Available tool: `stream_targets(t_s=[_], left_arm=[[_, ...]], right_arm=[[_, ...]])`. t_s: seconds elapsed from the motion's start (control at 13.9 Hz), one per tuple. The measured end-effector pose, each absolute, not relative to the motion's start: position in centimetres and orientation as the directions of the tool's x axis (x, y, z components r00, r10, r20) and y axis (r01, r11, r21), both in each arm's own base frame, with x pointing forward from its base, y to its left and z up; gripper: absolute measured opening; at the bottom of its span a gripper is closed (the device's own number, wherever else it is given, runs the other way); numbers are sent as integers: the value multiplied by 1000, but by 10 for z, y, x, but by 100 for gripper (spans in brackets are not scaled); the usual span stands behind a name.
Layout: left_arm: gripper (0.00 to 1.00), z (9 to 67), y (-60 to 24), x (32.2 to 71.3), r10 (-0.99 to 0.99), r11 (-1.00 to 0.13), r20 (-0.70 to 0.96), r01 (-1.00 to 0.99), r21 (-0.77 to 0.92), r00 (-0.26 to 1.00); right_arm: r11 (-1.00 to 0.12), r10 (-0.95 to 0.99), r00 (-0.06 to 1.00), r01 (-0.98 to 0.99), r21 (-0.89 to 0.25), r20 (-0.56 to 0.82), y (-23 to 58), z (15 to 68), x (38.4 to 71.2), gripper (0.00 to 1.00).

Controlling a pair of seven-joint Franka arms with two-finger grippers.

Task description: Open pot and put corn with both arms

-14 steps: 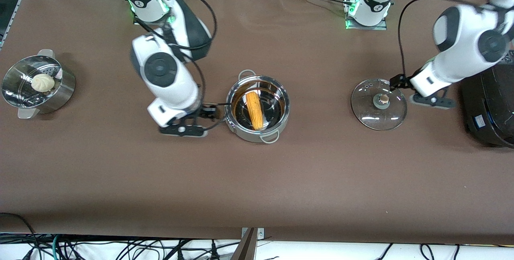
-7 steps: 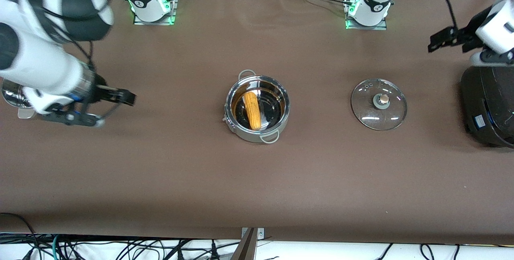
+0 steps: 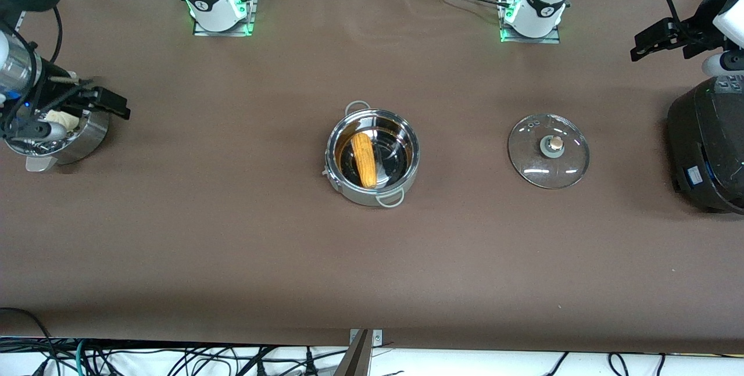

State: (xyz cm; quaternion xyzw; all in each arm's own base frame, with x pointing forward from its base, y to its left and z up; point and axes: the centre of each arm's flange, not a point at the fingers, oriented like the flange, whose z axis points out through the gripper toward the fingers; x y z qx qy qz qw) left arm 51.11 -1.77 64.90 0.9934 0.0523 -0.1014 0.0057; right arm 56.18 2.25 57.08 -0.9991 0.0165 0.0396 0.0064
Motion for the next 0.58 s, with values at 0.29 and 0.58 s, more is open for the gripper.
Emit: stream_targets(t_s=[0.29, 0.58], left_arm=[[100, 643, -25, 512, 120, -993, -209, 122, -7, 971], [100, 622, -24, 517, 126, -992, -195, 127, -5, 973]], right_arm=[[-1000, 10, 999, 10, -2, -41, 47, 582, 547, 100], [-1000, -20, 999, -21, -4, -26, 29, 581, 552, 100]])
